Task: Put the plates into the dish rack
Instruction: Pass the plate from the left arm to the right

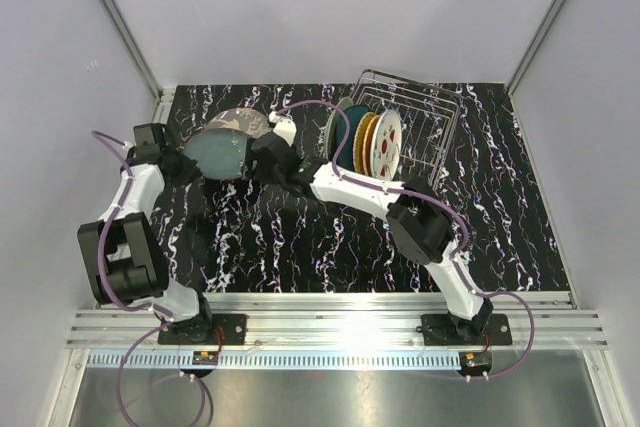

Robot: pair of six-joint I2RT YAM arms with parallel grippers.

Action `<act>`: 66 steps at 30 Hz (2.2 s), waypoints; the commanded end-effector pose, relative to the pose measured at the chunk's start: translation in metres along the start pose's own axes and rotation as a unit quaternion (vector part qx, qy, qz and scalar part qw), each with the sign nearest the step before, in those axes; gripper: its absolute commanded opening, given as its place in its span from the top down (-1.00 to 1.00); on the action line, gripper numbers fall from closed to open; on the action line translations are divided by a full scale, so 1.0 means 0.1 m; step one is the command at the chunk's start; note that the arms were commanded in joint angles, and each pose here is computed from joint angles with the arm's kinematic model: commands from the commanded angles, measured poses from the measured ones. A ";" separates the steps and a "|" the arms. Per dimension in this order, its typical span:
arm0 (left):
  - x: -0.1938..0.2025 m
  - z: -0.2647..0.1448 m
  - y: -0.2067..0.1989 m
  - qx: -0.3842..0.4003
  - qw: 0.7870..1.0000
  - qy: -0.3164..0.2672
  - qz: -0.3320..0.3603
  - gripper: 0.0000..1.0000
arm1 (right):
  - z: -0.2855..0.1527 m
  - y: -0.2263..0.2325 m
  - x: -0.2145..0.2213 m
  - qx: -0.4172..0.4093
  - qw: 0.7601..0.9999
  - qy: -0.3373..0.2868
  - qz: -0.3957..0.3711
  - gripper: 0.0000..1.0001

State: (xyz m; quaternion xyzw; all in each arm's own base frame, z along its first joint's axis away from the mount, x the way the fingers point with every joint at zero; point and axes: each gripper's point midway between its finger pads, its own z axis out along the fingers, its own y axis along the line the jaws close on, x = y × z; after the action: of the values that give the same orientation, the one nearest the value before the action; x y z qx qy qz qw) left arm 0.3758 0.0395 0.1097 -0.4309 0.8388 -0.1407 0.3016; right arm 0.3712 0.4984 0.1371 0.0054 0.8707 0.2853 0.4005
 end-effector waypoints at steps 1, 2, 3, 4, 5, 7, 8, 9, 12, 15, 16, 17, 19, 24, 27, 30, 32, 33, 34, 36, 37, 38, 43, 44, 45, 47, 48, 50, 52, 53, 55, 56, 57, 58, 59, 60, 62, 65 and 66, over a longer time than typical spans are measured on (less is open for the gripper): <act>-0.05 0.04 -0.16 0.032 0.999 0.008 0.022 1.00 | 0.10 0.05 -0.13 0.000 0.999 -0.016 0.031 -0.61; -0.03 0.07 -0.15 0.029 0.999 0.015 0.022 1.00 | 0.16 0.02 -0.11 0.000 0.999 -0.014 0.036 -0.61; -0.01 0.08 -0.15 0.030 0.999 0.020 0.021 1.00 | 0.19 0.02 -0.11 -0.005 0.999 -0.008 0.047 -0.61; 0.01 0.09 -0.14 0.029 0.999 0.022 0.021 1.00 | 0.23 -0.02 -0.13 -0.004 0.998 -0.006 0.056 -0.60; 0.01 0.09 -0.14 0.031 0.999 0.022 0.021 1.00 | 0.28 -0.06 -0.13 -0.003 0.998 -0.005 0.062 -0.59; 0.03 0.10 -0.15 0.034 0.999 0.026 0.020 1.00 | 0.33 -0.06 -0.15 -0.006 0.998 -0.007 0.066 -0.57; 0.04 0.11 -0.15 0.038 0.999 0.027 0.019 1.00 | 0.38 -0.06 -0.17 -0.009 0.998 -0.014 0.061 -0.57; 0.05 0.11 -0.17 0.043 0.998 0.032 0.019 1.00 | 0.41 -0.09 -0.20 -0.004 0.998 -0.022 0.051 -0.57; 0.10 0.14 -0.19 0.054 0.997 0.043 0.016 1.00 | 0.50 -0.13 -0.20 0.003 0.998 -0.025 0.051 -0.57; 0.16 0.18 -0.19 0.057 0.997 0.059 0.012 1.00 | 0.57 -0.11 -0.16 0.000 0.998 -0.024 0.053 -0.54; 0.16 0.19 -0.19 0.058 0.996 0.061 0.011 1.00 | 0.59 -0.11 -0.14 -0.001 0.998 -0.022 0.054 -0.54; 0.18 0.19 -0.20 0.061 0.996 0.064 0.011 1.00 | 0.63 -0.10 -0.14 -0.002 0.998 -0.021 0.056 -0.53; 0.19 0.19 -0.20 0.063 0.996 0.066 0.009 1.00 | 0.66 -0.09 -0.11 -0.002 0.998 -0.019 0.062 -0.51; 0.18 0.17 -0.26 0.077 0.995 0.067 0.014 1.00 | 0.76 -0.11 -0.03 0.002 0.997 -0.013 0.073 -0.48; 0.20 0.14 -0.30 0.088 0.994 0.069 0.016 1.00 | 0.79 -0.12 -0.05 0.002 0.997 -0.016 0.077 -0.46; 0.22 0.13 -0.33 0.098 0.992 0.071 0.018 1.00 | 0.80 -0.10 -0.07 0.003 0.997 -0.022 0.078 -0.42; 0.23 0.12 -0.34 0.100 0.992 0.072 0.017 1.00 | 0.80 -0.09 -0.11 0.002 0.997 -0.027 0.079 -0.35; 0.25 0.12 -0.35 0.102 0.992 0.073 0.019 1.00 | 0.81 -0.09 -0.13 0.003 0.996 -0.029 0.083 -0.31; 0.25 0.11 -0.37 0.106 0.992 0.072 0.023 1.00 | 0.81 -0.08 -0.15 0.003 0.996 -0.032 0.086 -0.26; 0.27 0.10 -0.42 0.107 0.991 0.069 0.042 1.00 | 0.80 -0.05 -0.19 0.000 0.995 -0.037 0.092 -0.17; 0.28 0.09 -0.41 0.102 0.991 0.069 0.048 1.00 | 0.80 -0.05 -0.20 0.000 0.995 -0.037 0.095 -0.14; 0.29 0.09 -0.42 0.098 0.991 0.069 0.054 1.00 | 0.79 -0.04 -0.22 0.000 0.994 -0.042 0.098 -0.12; 0.32 0.10 -0.42 0.090 0.991 0.068 0.071 1.00 | 0.78 -0.05 -0.31 0.000 0.993 -0.052 0.109 0.11; 0.34 0.11 -0.41 0.089 0.991 0.073 0.072 1.00 | 0.76 -0.04 -0.33 -0.002 0.992 -0.053 0.113 0.16; 0.34 0.11 -0.43 0.091 0.990 0.074 0.075 1.00 | 0.76 -0.06 -0.36 0.000 0.992 -0.054 0.117 0.19; 0.36 0.12 -0.42 0.090 0.990 0.077 0.076 1.00 | 0.73 -0.06 -0.41 -0.001 0.991 -0.061 0.118 0.34; 0.37 0.12 -0.42 0.090 0.990 0.078 0.078 0.99 | 0.72 -0.04 -0.44 -0.003 0.991 -0.065 0.120 0.38; 0.39 0.13 -0.43 0.090 0.989 0.081 0.081 0.95 | 0.69 -0.04 -0.53 -0.003 0.990 -0.073 0.122 0.50; 0.42 0.14 -0.42 0.088 0.989 0.086 0.082 0.94 | 0.66 -0.01 -0.60 -0.009 0.989 -0.079 0.126 0.59; 0.44 0.15 -0.43 0.090 0.988 0.090 0.083 0.93 | 0.65 -0.01 -0.62 -0.008 0.989 -0.084 0.124 0.62; 0.46 0.16 -0.43 0.092 0.988 0.095 0.084 0.93 | 0.64 -0.01 -0.67 -0.008 0.988 -0.087 0.125 0.66; 0.47 0.16 -0.43 0.092 0.987 0.098 0.085 0.92 | 0.63 -0.01 -0.71 -0.010 0.988 -0.089 0.127 0.70; 0.47 0.16 -0.45 0.093 0.987 0.098 0.087 0.92 | 0.62 -0.01 -0.73 -0.011 0.988 -0.089 0.128 0.74; 0.48 0.16 -0.44 0.093 0.987 0.098 0.088 0.92 | 0.61 -0.01 -0.75 -0.012 0.987 -0.090 0.129 0.76; 0.48 0.16 -0.45 0.093 0.987 0.099 0.088 0.91 | 0.61 -0.02 -0.79 -0.012 0.987 -0.093 0.134 0.81; 0.48 0.16 -0.45 0.094 0.987 0.099 0.089 0.90 | 0.60 -0.03 -0.80 -0.012 0.986 -0.094 0.137 0.84; 0.50 0.16 -0.45 0.095 0.986 0.102 0.090 0.90 | 0.57 -0.04 -0.89 -0.013 0.985 -0.102 0.141 0.89; 0.51 0.17 -0.48 0.099 0.985 0.104 0.094 0.90 | 0.52 0.01 -1.01 -0.016 0.985 -0.112 0.130 0.95; 0.51 0.16 -0.48 0.099 0.985 0.105 0.096 0.92 | 0.51 0.02 -1.03 -0.015 0.985 -0.113 0.128 0.96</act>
State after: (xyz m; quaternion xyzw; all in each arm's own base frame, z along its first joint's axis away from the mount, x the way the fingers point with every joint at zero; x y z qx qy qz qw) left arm 0.3835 -0.0056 0.0822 -0.3724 0.8711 -0.1976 0.2520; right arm 0.4549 0.4975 0.0781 0.1399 0.8661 0.2863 0.3851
